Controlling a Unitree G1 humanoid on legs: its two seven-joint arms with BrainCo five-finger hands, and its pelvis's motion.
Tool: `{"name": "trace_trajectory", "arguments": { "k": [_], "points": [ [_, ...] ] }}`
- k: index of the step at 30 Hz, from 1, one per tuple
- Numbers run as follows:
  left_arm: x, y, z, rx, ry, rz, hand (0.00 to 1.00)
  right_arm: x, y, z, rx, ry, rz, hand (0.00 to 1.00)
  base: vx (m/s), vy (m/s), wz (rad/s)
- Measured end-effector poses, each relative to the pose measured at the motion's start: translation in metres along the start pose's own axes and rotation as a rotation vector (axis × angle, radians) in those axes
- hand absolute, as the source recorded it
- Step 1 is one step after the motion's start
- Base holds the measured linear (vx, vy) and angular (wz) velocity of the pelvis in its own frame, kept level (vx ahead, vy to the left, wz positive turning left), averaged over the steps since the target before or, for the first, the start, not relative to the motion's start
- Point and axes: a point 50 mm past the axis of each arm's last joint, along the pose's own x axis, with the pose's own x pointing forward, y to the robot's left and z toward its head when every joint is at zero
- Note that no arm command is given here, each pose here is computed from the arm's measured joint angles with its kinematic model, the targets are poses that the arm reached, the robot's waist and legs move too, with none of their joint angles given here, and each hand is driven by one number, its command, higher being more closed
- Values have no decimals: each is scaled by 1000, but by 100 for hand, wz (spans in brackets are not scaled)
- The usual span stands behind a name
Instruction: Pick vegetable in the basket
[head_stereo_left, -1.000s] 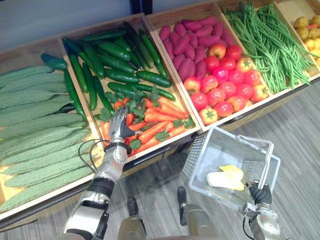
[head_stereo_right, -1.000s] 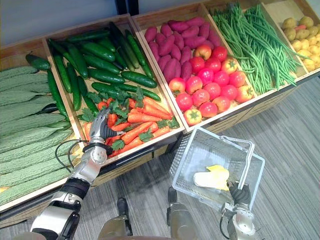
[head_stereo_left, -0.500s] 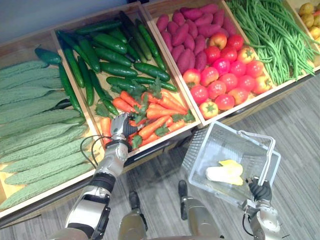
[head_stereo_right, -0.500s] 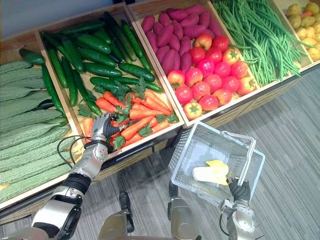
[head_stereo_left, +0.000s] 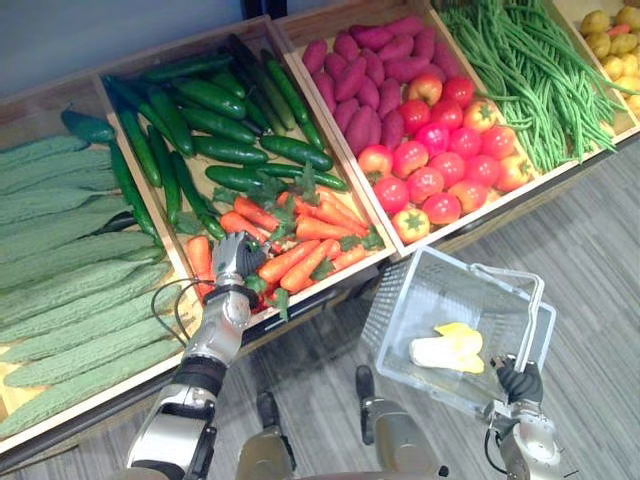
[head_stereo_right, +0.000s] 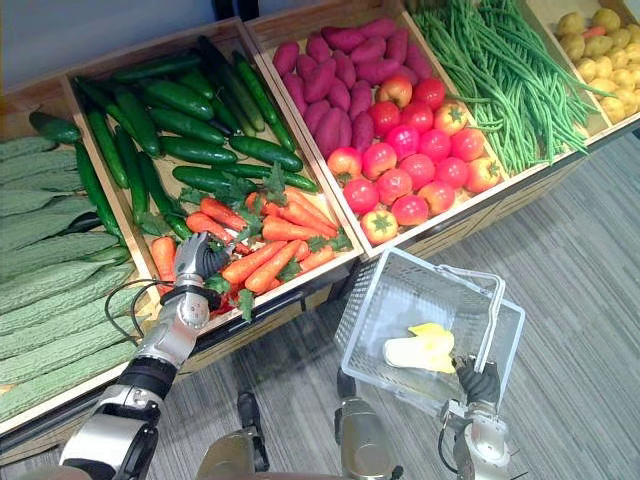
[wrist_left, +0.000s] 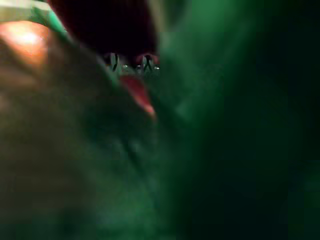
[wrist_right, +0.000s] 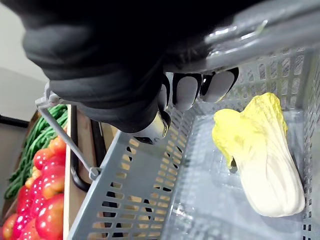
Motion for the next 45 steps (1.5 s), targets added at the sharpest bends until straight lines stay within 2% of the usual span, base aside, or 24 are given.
{"name": "trace_trajectory", "arguments": {
  "k": [4,6,9,21,27,33,40,45],
  "points": [
    [-3,23,5,-89,-10,137,100,-1,1,-9,4,40,-3,100,0,0,0],
    [-8,35,17,-174,-39,226,100,-1,3,-11,8,47,3,100,0,0,0],
    [-18,40,24,-269,-50,296,100,-3,3,-21,-3,92,14,100,0,0,0],
    [-50,58,37,-510,-76,431,100,-10,6,-27,12,115,13,100,-13,2,-9],
    [-55,70,54,-750,-131,488,100,-10,14,-11,42,47,23,100,-11,23,-48],
    [-60,87,67,-898,-210,541,100,-9,32,14,42,-53,85,100,-35,10,-94],
    [-56,80,61,-944,-178,516,100,0,62,28,17,-106,167,100,48,-58,-140],
    [-47,50,77,-1010,-182,333,100,3,67,34,-20,-129,229,100,84,-87,-99]
  ]
}}
